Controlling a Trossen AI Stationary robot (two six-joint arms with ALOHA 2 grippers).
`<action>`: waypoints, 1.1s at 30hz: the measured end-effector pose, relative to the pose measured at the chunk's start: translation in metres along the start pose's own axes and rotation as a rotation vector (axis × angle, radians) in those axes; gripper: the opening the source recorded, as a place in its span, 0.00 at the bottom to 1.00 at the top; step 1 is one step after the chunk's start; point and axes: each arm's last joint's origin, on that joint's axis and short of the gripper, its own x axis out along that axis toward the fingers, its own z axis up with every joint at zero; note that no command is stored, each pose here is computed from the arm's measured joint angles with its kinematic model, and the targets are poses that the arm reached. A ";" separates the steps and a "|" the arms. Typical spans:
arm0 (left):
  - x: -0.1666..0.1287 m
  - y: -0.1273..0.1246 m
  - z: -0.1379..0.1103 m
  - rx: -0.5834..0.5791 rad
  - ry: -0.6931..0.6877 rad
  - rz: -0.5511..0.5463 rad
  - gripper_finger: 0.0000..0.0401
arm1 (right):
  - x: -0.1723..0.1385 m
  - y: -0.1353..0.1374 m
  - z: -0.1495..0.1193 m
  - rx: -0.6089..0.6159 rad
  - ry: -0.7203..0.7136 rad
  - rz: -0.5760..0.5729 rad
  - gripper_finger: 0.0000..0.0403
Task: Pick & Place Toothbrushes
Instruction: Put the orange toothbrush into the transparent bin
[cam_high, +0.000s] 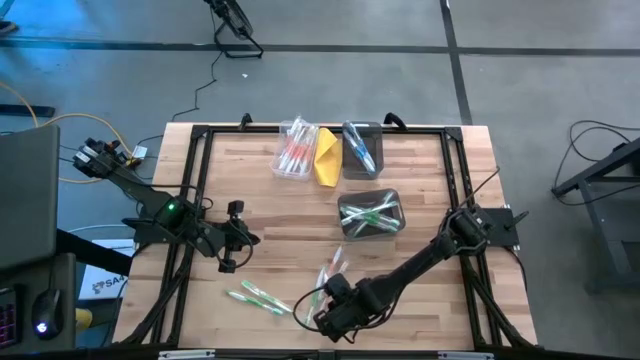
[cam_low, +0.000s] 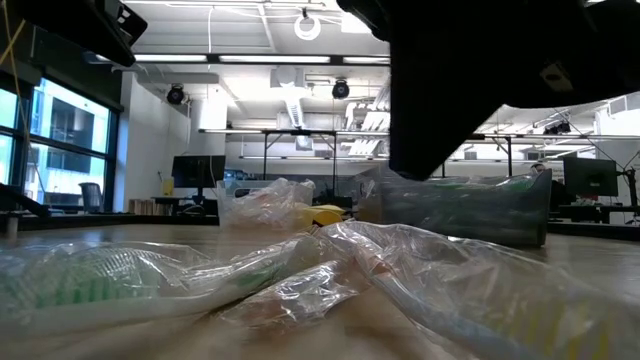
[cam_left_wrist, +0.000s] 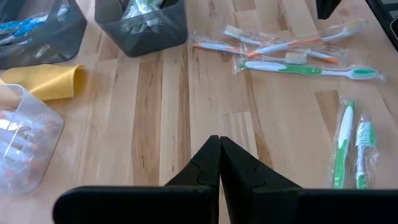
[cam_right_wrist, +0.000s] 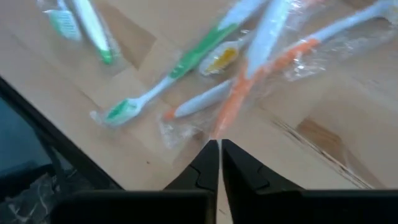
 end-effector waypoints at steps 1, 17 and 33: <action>0.000 0.000 0.000 0.000 0.000 0.000 0.01 | 0.000 0.001 0.000 -0.012 0.001 0.009 0.04; 0.000 0.000 0.000 -0.012 -0.001 -0.001 0.01 | 0.016 -0.004 -0.011 0.005 -0.033 0.057 0.39; 0.000 0.000 0.000 -0.012 0.000 -0.003 0.01 | 0.041 -0.012 -0.018 0.014 0.008 0.018 0.33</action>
